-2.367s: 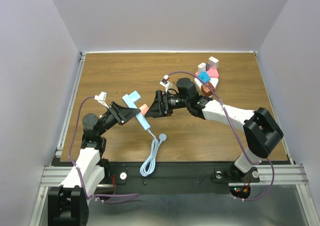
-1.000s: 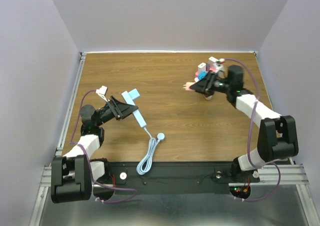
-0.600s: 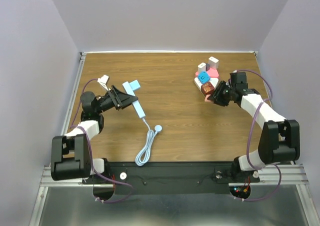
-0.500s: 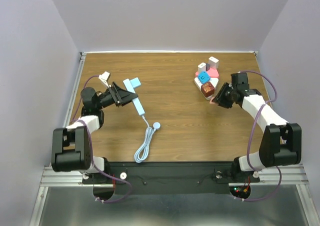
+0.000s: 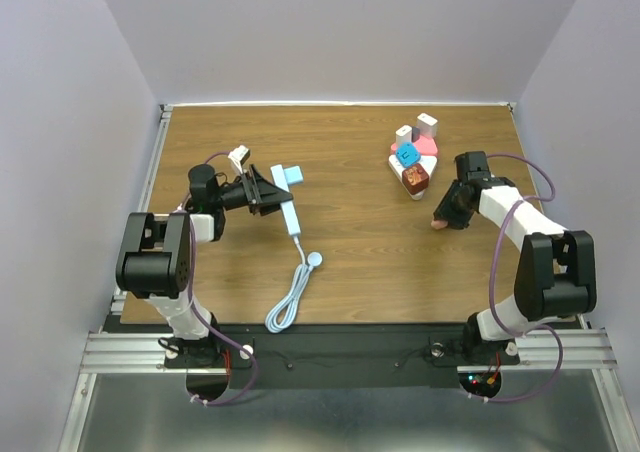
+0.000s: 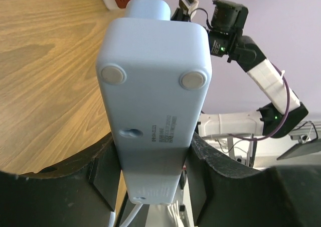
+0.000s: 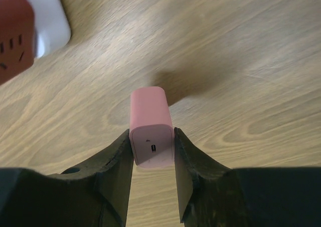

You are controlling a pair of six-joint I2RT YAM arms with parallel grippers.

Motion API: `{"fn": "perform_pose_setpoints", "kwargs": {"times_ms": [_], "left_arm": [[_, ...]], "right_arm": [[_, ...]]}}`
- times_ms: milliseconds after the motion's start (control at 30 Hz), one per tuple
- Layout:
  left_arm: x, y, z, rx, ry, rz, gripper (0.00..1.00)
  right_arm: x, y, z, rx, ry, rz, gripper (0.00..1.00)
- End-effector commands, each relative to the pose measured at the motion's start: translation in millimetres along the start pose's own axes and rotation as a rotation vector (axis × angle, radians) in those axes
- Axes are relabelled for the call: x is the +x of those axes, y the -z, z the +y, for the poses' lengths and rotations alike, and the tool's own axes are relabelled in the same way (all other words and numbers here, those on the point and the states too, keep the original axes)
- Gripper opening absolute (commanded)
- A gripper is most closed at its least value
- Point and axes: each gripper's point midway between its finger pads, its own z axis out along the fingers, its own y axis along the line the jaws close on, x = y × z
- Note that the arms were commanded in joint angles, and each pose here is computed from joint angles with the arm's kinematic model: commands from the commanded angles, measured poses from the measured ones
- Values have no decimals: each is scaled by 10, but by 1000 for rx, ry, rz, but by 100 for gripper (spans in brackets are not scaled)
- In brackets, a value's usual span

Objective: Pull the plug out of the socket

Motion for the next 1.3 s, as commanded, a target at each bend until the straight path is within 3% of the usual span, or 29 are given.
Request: {"fn": "perform_pose_setpoints", "kwargs": {"times_ms": [0, 33, 100, 133, 233, 333, 467, 567, 600, 667, 833, 1000, 1267], "left_arm": [[51, -87, -261, 78, -114, 86, 0], [54, -94, -243, 76, -109, 87, 0], [67, -108, -224, 76, -105, 92, 0], [80, -118, -200, 74, -95, 98, 0], [112, -148, -171, 74, -86, 111, 0], [129, -179, -174, 79, -88, 125, 0], [169, -222, -208, 90, -96, 149, 0], [275, -294, -277, 111, -110, 196, 0], [326, -316, -300, 120, -115, 219, 0], [386, -361, -345, 134, -126, 247, 0], [654, -489, -501, 184, -164, 349, 0], [756, -536, -663, 222, -211, 394, 0], [876, -627, -791, 256, -227, 452, 0]], "right_arm": [[-131, -22, -135, 84, -45, -68, 9], [-142, -24, -150, 89, -52, -70, 24], [-113, -40, -176, 105, -54, -59, 42], [-105, -35, -191, 113, -56, -57, 56], [-145, 58, -196, 114, -70, -73, 80], [-233, 206, -188, 115, -78, -103, 93], [-430, 566, 131, -48, -47, -155, 92], [-274, 913, 865, -484, 106, -53, 86], [-20, 1169, 1165, -717, 158, 84, 84], [193, 1343, 1430, -888, 237, 175, 81], [565, 1618, 1867, -1098, 423, 243, 81], [690, 1772, 2071, -1237, 485, 282, 83], [875, 1806, 2267, -1300, 566, 314, 83]]}}
